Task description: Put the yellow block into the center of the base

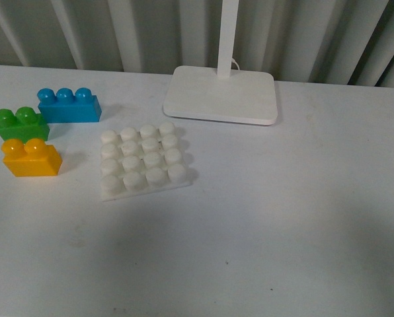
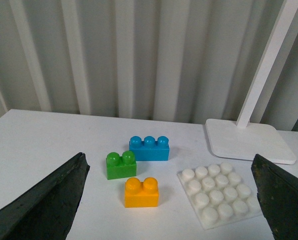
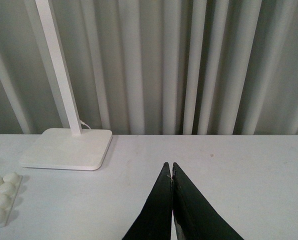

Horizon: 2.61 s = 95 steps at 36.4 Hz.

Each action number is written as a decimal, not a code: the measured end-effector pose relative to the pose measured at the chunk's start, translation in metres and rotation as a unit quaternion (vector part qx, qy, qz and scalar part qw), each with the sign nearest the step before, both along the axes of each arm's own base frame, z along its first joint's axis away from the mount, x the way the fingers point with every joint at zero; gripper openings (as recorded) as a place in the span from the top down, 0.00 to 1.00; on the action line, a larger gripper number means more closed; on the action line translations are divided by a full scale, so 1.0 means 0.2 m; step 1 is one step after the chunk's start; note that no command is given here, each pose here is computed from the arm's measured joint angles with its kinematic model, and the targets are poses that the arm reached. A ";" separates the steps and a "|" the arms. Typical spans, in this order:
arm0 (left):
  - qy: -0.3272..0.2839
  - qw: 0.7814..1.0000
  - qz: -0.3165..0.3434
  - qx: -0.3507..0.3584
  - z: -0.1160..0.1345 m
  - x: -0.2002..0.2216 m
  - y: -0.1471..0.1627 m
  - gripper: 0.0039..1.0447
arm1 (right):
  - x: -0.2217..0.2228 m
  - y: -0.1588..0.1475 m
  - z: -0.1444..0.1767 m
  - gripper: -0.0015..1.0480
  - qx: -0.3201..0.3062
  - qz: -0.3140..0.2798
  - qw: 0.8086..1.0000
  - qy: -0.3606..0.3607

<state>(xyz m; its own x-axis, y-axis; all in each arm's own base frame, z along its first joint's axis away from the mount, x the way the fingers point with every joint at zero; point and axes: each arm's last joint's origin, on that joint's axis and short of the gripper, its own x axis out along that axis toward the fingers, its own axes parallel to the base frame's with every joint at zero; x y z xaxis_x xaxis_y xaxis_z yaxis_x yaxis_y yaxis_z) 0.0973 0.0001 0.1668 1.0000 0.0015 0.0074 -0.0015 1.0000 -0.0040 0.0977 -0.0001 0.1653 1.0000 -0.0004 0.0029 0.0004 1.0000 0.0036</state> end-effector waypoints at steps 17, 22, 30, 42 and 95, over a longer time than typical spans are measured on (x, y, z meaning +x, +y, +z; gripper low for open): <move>0.172 0.967 -0.064 -0.178 -0.08 0.11 -0.03 0.06 | 0.00 0.00 0.00 0.37 -0.001 0.000 1.000 0.000; 0.193 0.961 -0.073 -0.187 -0.15 0.25 -0.05 0.06 | 0.00 0.00 0.00 0.10 -0.001 0.000 1.000 0.000; 0.229 0.954 -0.073 -0.181 -0.30 0.44 -0.07 0.06 | 0.00 0.00 0.00 0.09 -0.001 0.000 1.000 0.000; 0.279 0.944 -0.070 -0.163 -0.46 0.65 -0.08 0.06 | 0.00 0.00 0.00 0.09 -0.001 0.000 1.000 0.000; 0.335 0.942 0.008 0.003 -0.62 1.12 0.03 0.06 | 0.00 0.00 0.00 0.09 -0.001 0.000 1.000 0.000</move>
<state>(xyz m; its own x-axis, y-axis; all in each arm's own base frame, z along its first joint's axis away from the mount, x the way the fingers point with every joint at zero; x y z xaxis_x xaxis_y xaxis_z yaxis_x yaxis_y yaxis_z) 0.3211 0.0059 0.0420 0.7800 0.0194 -0.6255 -0.0176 0.9998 0.0090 0.0976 -0.0001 0.1653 1.0000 0.0000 0.0029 0.0000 1.0000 0.0017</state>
